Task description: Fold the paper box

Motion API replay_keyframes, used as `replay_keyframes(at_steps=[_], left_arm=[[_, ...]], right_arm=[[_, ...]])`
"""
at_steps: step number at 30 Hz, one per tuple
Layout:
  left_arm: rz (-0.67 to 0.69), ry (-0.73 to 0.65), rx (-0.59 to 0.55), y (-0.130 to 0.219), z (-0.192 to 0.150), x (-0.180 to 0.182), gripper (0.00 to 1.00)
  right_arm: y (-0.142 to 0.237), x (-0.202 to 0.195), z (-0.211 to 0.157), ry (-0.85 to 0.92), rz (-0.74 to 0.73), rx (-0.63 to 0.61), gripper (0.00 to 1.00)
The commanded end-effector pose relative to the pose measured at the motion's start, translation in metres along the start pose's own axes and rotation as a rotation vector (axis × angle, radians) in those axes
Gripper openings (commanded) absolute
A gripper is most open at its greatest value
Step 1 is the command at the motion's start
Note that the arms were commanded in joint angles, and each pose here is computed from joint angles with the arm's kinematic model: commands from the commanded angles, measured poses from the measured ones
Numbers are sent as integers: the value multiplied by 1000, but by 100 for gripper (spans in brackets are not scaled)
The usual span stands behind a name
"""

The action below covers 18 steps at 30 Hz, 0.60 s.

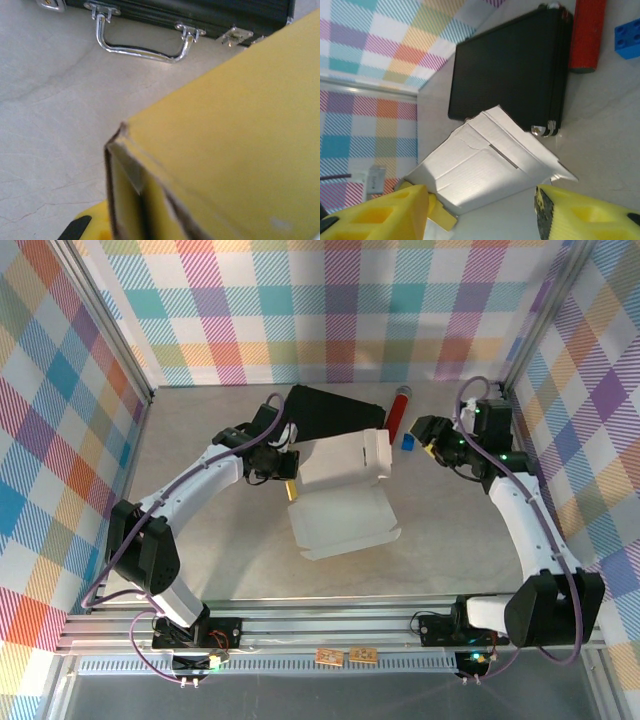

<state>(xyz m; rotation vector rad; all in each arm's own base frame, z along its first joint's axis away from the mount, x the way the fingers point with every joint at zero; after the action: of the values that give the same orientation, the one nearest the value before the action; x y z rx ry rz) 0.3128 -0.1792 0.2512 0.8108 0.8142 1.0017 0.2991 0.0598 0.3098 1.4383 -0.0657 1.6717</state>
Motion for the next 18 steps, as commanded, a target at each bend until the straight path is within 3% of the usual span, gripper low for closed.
replay_keyframes(at_steps=[1,5,11,18], left_arm=[[-53,-35,17,11,0,-3,0],[-95,-38,45,8,2,-6,0],[-131,-52,79,10,4,-8,0],[-159,-51,98,8,3,-10,0]], right_arm=[[-17,-1,-17,139,33,116,63],[-28,-15,-33,281,38,179,68],[-31,-42,-39,406,-34,166,73],[-49,-51,-35,452,-15,231,65]])
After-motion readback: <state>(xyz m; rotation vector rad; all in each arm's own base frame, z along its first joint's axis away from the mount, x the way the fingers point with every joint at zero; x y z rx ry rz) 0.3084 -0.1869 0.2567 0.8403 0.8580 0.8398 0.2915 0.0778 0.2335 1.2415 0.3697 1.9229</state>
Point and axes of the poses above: each hand's point on the last joint's axis, 136 mm out from that joint toward the fingers, its own y axis back along the fingers, its own x axis along the line the jaws close on, z = x × y, the point moved 10 cm from there along y, back along the fingers, and after that the axes turned 5 degrees about -y, right-handed, at the moved point
